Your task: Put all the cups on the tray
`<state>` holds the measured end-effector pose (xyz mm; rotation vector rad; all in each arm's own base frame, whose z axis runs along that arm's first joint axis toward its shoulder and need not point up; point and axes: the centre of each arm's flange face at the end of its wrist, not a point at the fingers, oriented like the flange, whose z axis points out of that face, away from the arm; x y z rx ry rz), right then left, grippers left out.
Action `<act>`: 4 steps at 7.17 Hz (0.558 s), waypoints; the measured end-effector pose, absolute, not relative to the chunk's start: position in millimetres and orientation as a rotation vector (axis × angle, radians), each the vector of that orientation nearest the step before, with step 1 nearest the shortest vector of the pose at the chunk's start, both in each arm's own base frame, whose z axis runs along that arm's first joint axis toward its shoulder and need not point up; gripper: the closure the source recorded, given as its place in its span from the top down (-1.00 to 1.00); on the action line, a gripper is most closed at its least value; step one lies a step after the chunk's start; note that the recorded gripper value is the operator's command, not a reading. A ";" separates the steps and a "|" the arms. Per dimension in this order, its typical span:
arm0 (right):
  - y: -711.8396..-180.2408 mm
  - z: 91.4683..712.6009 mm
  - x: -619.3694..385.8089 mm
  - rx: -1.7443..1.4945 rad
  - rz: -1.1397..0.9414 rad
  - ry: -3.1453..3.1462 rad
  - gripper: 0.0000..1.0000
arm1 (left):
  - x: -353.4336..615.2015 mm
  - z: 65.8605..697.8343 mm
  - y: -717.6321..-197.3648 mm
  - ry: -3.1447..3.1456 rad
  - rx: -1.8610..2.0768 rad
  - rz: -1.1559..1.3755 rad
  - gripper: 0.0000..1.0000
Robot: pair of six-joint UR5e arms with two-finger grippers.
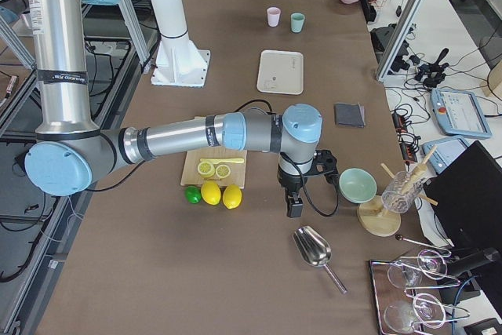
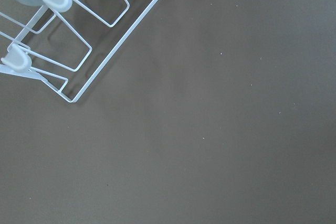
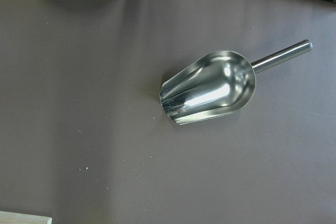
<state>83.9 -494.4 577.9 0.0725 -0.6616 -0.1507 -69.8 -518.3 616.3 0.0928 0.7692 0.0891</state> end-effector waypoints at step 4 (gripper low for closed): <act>-493.6 568.4 83.7 0.091 -0.157 -0.661 1.00 | -69.5 597.4 -501.6 0.758 0.131 0.106 0.95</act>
